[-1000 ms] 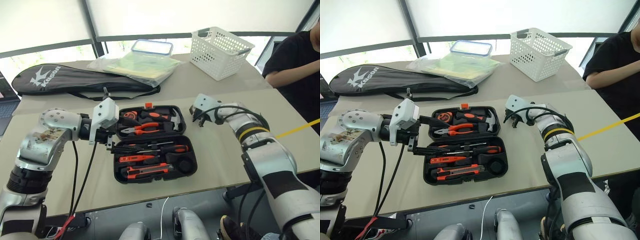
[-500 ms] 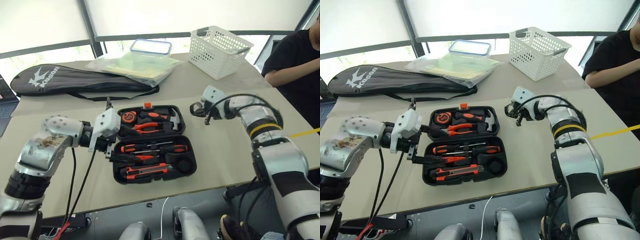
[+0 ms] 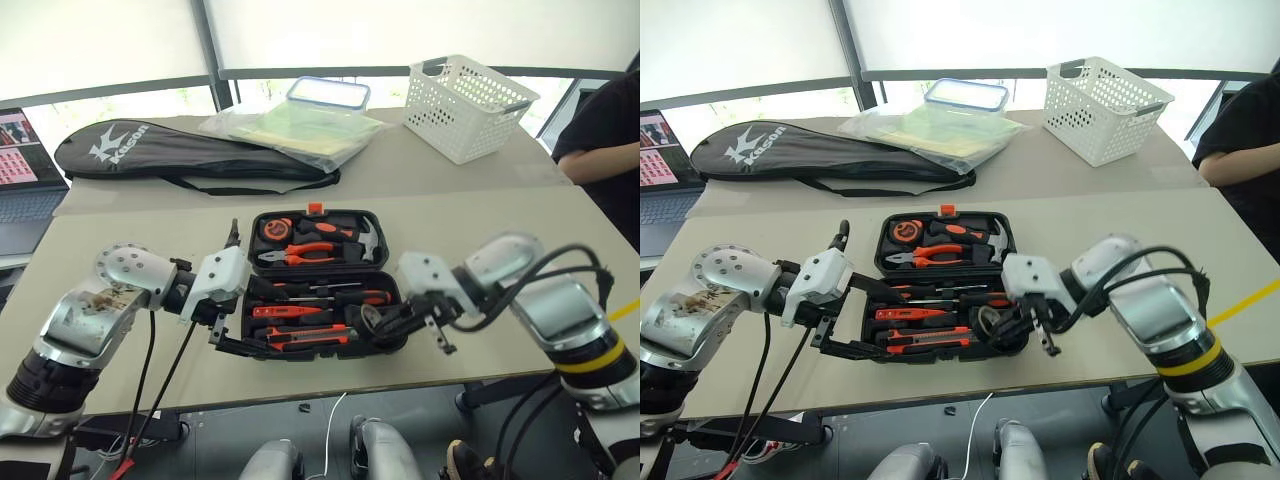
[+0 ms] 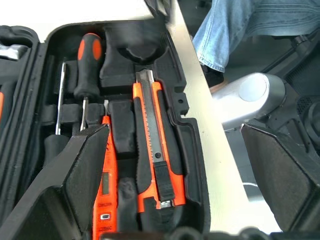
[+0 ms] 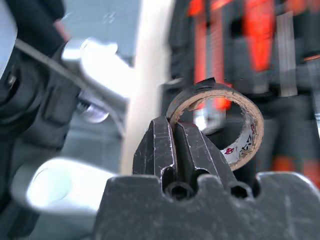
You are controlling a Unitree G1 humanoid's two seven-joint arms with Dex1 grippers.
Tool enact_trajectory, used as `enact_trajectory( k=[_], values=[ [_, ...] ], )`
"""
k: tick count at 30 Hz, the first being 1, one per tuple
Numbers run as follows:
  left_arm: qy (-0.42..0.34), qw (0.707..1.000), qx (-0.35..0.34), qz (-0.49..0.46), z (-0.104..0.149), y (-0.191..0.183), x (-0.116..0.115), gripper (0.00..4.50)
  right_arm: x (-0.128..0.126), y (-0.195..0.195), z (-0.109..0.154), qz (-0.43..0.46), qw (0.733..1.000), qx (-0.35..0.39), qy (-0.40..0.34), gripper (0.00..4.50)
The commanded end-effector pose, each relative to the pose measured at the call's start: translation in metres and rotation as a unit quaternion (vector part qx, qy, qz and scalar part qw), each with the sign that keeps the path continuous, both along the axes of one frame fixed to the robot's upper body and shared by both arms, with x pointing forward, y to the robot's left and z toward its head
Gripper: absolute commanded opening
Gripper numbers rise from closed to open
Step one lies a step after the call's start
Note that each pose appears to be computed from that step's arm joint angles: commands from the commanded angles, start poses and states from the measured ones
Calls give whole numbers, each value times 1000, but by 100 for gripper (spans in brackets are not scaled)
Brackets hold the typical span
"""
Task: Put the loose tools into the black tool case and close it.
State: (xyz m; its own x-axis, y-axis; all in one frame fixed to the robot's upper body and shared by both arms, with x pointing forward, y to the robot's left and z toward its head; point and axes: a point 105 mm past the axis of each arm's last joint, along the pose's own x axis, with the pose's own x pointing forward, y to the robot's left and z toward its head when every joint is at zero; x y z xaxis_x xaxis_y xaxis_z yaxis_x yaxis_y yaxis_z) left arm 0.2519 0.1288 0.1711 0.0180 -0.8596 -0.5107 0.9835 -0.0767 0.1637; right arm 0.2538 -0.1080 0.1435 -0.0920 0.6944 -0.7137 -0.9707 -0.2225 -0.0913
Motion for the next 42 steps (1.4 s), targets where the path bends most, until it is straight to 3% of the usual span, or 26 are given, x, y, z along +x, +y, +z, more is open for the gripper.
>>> enact_trajectory(
  k=[1,9,11,14,22,24,27,30,34,37,40,42],
  values=[
    [-23,1000,0,-17,7,-2,-3,450,3,-8,0,12,998,-32,-50,2],
    [-29,999,2,-15,6,-3,-3,450,-1,-13,-4,27,996,-59,-69,2],
    [-32,999,-1,-13,6,-3,-1,450,-5,-11,-4,35,996,-57,-65,75],
    [-35,999,-2,-11,6,-4,1,450,-6,-9,-1,38,996,-52,-67,146],
    [-46,999,-8,25,9,4,12,450,7,-6,50,-13,997,36,-66,423],
    [-55,996,-23,64,11,10,21,450,21,-13,59,-70,993,65,-76,423],
    [-62,984,-50,162,11,32,37,450,46,-35,63,-187,972,120,-73,354],
    [-63,972,-59,217,5,51,39,377,60,-56,49,-260,952,134,-86,248],
    [-51,952,-61,294,-14,79,45,226,79,-75,17,-331,927,134,-119,115],
    [-50,944,-58,320,-26,87,52,120,86,-74,-1,-336,923,128,-135,13],
    [-55,944,-56,320,-31,83,60,18,92,-66,-9,-322,926,128,-148,0],
    [-52,947,-55,314,-34,78,63,8,92,-58,-13,-301,933,126,-153,0]
  ],
)
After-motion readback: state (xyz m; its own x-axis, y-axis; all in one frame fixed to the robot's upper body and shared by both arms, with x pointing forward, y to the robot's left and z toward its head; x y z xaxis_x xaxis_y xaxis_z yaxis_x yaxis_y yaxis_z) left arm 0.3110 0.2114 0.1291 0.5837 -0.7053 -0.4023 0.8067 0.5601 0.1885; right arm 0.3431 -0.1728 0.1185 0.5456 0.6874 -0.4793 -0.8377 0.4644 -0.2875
